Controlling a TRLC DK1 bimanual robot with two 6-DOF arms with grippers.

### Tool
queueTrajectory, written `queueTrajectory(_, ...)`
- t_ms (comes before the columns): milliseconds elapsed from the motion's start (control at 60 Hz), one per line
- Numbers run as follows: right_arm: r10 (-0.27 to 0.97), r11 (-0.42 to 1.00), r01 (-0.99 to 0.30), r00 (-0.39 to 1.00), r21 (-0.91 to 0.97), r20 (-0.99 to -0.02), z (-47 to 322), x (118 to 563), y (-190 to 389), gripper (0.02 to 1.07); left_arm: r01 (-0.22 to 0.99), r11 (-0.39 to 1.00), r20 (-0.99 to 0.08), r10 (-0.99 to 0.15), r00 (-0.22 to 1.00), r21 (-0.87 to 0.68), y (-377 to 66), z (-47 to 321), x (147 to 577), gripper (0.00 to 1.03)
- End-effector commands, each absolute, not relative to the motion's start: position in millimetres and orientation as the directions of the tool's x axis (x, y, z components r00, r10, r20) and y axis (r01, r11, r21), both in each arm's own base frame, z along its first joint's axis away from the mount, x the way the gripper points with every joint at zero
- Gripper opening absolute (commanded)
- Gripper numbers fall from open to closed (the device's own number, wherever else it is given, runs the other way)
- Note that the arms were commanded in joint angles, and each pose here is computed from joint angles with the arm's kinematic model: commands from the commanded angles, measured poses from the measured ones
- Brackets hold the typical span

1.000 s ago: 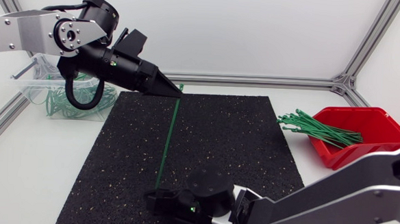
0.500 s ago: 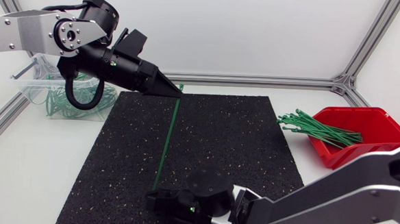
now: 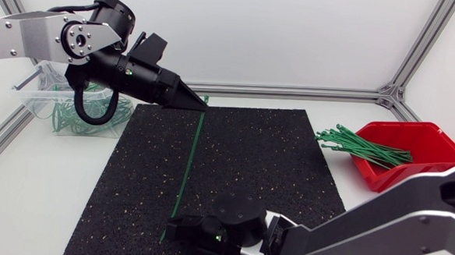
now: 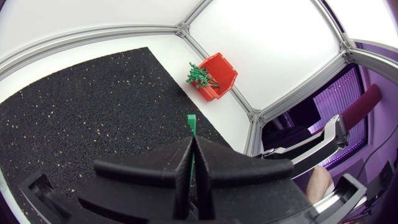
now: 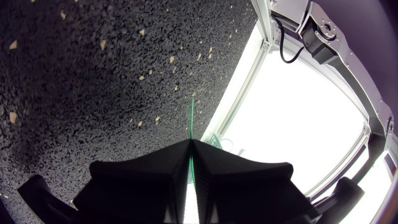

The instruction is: Take a green cable tie from the red box, thread the tail through the head to close it, then place it in the transparent bin on the left.

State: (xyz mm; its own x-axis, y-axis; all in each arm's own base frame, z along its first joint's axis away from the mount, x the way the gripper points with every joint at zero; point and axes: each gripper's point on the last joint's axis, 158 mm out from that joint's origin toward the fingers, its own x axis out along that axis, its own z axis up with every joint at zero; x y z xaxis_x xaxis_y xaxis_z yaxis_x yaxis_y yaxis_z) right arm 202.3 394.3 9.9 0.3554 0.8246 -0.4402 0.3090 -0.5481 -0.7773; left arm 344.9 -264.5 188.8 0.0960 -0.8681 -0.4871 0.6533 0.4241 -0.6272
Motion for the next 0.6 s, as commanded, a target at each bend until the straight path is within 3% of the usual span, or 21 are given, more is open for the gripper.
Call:
queueTrajectory(0,0.829,-0.544,0.317,0.346,-0.777,-0.439,6,199,396,0.08,0.66,0.422,-0.485,-0.869,0.098,-0.622,-265,190,349,0.04)
queueTrajectory(383,0.842,-0.505,0.307,0.38,-0.807,-0.383,31,213,404,0.08,0.657,0.425,-0.487,-0.868,0.101,-0.622,-263,189,348,0.03)
queueTrajectory(583,0.797,-0.475,-0.012,0.418,-0.88,-0.436,50,240,409,0.08,0.663,0.43,-0.485,-0.867,0.113,-0.613,-256,190,349,0.04)
